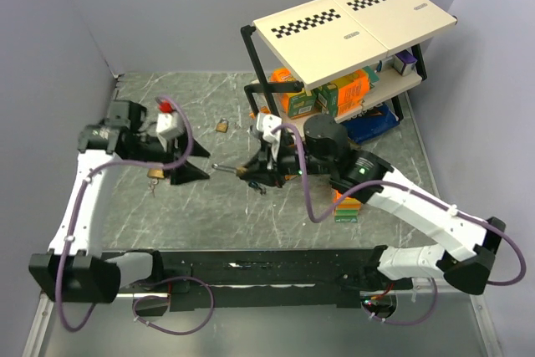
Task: Lock with the key
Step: Lock the lock.
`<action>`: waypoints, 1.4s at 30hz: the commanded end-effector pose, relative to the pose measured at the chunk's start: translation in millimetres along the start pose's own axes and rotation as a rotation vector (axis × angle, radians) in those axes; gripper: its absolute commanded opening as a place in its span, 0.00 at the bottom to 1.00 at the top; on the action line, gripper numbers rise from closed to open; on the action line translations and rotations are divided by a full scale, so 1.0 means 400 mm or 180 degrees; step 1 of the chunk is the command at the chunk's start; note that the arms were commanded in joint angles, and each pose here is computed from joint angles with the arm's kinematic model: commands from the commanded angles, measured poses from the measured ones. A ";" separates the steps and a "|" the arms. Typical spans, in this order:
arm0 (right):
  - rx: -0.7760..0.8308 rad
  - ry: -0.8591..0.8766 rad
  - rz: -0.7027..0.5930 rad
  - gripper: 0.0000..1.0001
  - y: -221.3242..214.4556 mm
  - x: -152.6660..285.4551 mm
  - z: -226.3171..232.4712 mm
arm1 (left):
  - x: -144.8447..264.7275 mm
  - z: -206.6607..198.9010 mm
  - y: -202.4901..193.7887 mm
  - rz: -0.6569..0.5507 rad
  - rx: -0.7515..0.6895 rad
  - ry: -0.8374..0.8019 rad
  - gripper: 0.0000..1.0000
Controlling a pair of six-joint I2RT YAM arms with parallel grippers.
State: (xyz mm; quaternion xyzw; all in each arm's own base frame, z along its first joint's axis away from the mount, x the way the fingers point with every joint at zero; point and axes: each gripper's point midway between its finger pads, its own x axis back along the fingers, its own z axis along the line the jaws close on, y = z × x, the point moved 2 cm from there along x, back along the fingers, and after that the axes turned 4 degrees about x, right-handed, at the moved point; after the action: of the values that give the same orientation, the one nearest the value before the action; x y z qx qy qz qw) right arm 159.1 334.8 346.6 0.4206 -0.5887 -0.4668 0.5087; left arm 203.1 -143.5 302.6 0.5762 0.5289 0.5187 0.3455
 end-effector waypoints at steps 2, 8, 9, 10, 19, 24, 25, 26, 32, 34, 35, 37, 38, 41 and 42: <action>0.0237 0.0286 0.0139 0.00 -0.042 0.071 0.056 | -0.075 -0.081 -0.010 0.0073 -0.0379 -0.0185 0.65; 0.0258 0.0326 0.0279 0.00 -0.072 0.109 0.075 | -0.146 -0.124 0.061 -0.0105 -0.0801 -0.0162 0.57; 0.0232 0.0321 0.0283 0.00 -0.074 0.112 0.075 | -0.167 -0.134 0.053 -0.0032 -0.0806 -0.0212 0.56; 0.0227 0.0324 0.0277 0.00 -0.073 0.113 0.075 | -0.175 -0.139 0.056 -0.0020 -0.0797 -0.0203 0.55; 0.0252 0.0287 0.0262 0.00 -0.069 0.112 0.067 | -0.220 -0.155 0.043 0.0182 -0.0893 -0.0240 0.41; 0.0250 0.0201 0.0299 0.00 -0.076 0.113 0.057 | -0.220 -0.159 0.028 0.0257 -0.0902 -0.0263 0.33; 0.0248 0.0177 0.0307 0.00 -0.078 0.113 0.055 | -0.219 -0.158 0.027 0.0270 -0.0907 -0.0262 0.31; 0.0245 0.0157 0.0324 0.00 -0.082 0.112 0.051 | -0.218 -0.157 0.020 0.0312 -0.0884 -0.0253 0.30; 0.0231 0.0145 0.0302 0.00 -0.077 0.108 0.048 | -0.217 -0.157 0.014 0.0361 -0.0967 -0.0232 0.25; 0.0218 0.0159 0.0302 0.00 -0.077 0.105 0.049 | -0.219 -0.159 0.014 0.0361 -0.1000 -0.0259 0.18; 0.0217 0.0169 0.0300 0.00 -0.077 0.105 0.050 | -0.219 -0.162 0.016 0.0352 -0.1013 -0.0271 0.14; 0.0222 0.0171 0.0308 0.00 -0.079 0.103 0.049 | -0.219 -0.164 0.026 0.0317 -0.1035 -0.0271 0.01; 0.0241 0.0167 0.0309 0.00 -0.078 0.104 0.048 | -0.220 -0.166 0.028 0.0304 -0.1026 -0.0276 0.01; 0.0244 0.0184 0.0329 0.00 -0.084 0.102 0.047 | -0.223 -0.170 0.034 0.0267 -0.0994 -0.0298 0.01; 0.0243 0.0177 0.0322 0.00 -0.082 0.101 0.045 | -0.225 -0.172 0.033 0.0271 -0.0954 -0.0317 0.01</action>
State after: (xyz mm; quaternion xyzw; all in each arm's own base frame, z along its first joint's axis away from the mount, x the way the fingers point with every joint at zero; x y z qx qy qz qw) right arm 137.3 288.1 311.8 0.3975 -0.6161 -0.4062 0.5454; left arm 146.2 -238.2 287.9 0.5862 0.3974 0.5763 0.4078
